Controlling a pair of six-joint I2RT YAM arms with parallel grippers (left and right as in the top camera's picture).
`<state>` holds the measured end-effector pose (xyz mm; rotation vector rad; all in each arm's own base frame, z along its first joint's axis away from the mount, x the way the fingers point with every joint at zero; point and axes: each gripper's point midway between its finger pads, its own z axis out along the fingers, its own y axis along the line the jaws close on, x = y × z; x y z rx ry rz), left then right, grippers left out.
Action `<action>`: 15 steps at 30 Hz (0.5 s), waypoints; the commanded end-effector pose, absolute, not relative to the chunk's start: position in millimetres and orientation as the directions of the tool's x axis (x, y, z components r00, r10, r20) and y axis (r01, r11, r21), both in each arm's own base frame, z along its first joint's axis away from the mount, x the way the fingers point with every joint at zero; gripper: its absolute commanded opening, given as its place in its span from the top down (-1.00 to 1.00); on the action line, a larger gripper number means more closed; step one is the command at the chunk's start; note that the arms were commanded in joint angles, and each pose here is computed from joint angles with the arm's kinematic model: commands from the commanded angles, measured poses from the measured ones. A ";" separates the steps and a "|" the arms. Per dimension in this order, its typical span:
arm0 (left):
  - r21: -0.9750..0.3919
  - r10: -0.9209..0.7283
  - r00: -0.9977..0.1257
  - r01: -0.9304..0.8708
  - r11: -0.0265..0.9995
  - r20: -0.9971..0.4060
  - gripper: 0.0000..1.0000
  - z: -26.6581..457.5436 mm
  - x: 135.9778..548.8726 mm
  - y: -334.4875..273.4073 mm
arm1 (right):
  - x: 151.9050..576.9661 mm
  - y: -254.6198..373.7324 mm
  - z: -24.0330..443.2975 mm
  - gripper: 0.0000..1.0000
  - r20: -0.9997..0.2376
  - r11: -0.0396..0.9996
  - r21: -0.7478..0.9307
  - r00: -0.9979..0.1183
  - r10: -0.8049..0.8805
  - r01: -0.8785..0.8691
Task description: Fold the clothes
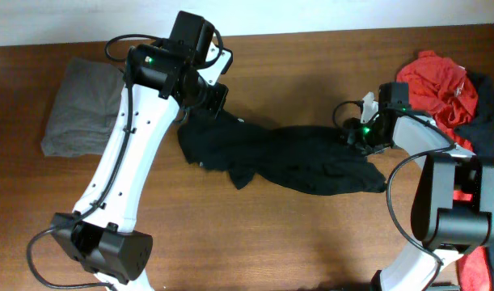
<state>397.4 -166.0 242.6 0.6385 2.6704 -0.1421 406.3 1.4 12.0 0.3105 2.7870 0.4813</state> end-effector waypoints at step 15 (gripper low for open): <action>-0.012 0.415 -0.853 0.441 0.897 -0.317 -0.33 244.0 371.4 -153.8 | 372.9 -24.3 187.9 0.92 -0.526 0.966 0.231 -0.820 0.226 0.119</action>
